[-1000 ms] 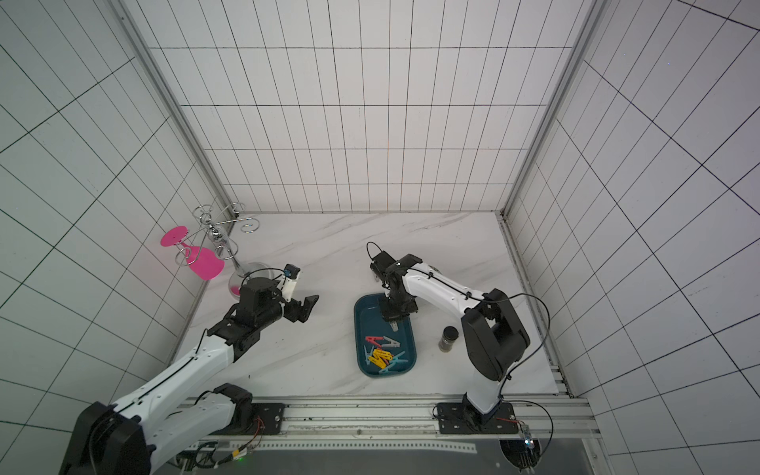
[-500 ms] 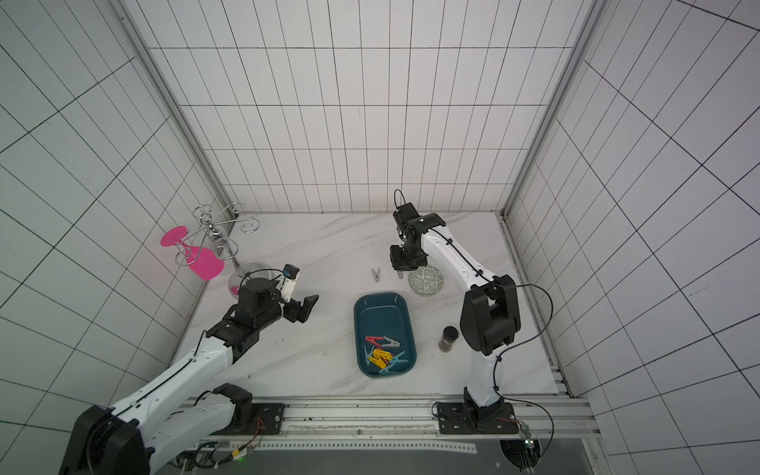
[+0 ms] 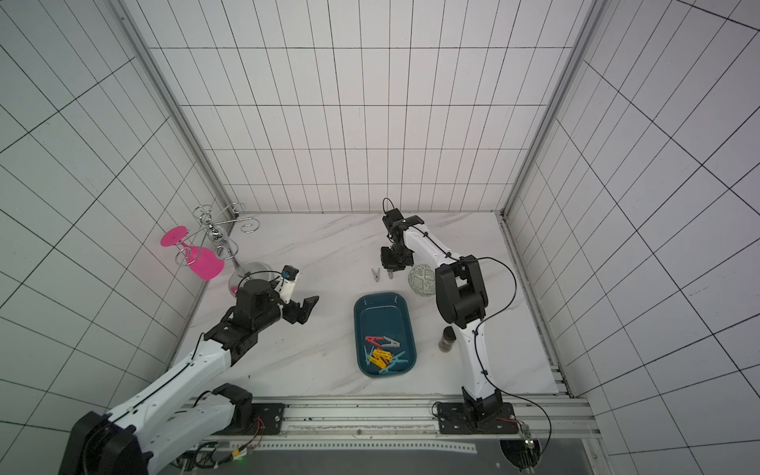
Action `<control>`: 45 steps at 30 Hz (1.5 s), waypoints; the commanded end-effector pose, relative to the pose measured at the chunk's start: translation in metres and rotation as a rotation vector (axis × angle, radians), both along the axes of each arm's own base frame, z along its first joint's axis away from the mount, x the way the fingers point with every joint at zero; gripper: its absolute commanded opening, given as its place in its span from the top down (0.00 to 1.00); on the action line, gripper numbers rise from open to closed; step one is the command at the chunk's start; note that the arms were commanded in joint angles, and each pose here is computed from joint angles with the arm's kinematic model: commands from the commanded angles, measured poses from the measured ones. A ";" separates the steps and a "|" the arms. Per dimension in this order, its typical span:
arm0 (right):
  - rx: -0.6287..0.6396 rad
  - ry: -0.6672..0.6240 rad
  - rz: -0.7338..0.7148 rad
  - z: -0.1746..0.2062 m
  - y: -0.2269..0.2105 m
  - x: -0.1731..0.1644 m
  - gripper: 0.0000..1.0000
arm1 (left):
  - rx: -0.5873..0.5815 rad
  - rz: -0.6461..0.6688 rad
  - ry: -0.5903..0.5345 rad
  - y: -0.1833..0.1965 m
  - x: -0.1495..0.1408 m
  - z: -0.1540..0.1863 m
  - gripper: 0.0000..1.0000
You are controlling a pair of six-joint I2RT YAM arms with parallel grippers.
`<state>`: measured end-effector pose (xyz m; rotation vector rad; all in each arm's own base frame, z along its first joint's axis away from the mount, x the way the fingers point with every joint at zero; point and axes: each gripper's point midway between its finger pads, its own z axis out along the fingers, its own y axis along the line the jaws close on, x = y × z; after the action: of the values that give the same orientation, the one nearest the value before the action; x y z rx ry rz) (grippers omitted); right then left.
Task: Take the clothespins out of the storage box
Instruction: Place the clothespin at the center of the board, then pick up the clothespin from the storage box.
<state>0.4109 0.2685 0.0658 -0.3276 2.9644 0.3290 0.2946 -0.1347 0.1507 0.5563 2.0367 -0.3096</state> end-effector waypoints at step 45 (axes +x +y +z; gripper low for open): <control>0.120 -0.127 0.740 0.066 0.003 -0.170 0.66 | 0.003 -0.004 -0.005 -0.001 0.001 -0.005 0.05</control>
<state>0.2635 0.2671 0.1297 -1.2082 2.6560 0.5132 0.2926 -0.1339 0.1424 0.5591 2.0557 -0.3086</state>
